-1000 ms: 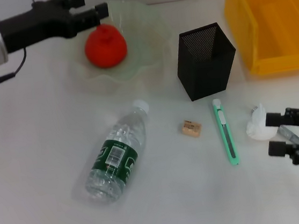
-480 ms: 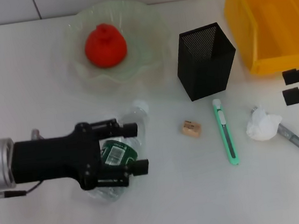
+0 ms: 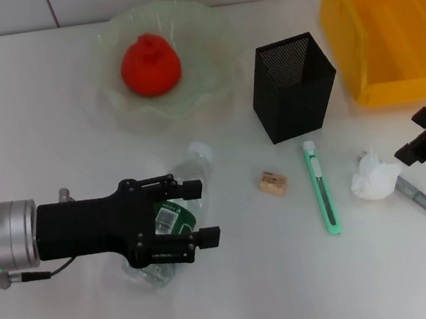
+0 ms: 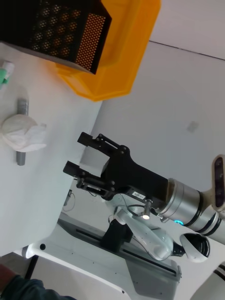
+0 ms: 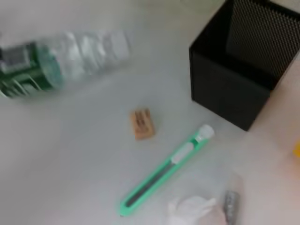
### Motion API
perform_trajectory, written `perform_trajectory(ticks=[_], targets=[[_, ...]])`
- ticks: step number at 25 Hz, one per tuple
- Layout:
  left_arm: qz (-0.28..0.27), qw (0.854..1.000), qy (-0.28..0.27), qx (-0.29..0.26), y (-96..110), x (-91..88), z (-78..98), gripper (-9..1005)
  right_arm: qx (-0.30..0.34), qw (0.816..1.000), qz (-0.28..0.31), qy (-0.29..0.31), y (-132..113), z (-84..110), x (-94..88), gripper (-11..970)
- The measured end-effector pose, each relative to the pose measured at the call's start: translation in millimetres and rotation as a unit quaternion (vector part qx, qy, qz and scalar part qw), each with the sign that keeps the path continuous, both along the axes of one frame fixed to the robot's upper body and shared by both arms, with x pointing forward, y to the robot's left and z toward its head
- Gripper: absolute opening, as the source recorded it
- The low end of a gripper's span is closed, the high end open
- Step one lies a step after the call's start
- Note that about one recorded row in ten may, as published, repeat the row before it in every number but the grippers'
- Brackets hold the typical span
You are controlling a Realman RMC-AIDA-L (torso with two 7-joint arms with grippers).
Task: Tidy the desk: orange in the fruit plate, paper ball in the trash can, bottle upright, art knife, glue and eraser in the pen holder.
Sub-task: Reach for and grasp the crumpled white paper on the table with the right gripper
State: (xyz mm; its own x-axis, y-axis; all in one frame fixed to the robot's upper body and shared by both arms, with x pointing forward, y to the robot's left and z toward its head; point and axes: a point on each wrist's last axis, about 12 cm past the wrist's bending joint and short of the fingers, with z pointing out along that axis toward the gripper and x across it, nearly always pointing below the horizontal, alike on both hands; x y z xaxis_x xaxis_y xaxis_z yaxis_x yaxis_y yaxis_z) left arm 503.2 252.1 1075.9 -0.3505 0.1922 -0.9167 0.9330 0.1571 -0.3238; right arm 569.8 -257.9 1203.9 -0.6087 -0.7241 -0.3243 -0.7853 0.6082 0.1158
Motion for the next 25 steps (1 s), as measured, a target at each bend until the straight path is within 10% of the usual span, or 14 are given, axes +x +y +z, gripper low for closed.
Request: perform_trajectory(ticks=[25], targets=[[0.007,0.999,0.001,0.038,-8,10.2,-6.7,815,-0.101,0.988,0.114,-0.001,63,-59.3,8.8,630]])
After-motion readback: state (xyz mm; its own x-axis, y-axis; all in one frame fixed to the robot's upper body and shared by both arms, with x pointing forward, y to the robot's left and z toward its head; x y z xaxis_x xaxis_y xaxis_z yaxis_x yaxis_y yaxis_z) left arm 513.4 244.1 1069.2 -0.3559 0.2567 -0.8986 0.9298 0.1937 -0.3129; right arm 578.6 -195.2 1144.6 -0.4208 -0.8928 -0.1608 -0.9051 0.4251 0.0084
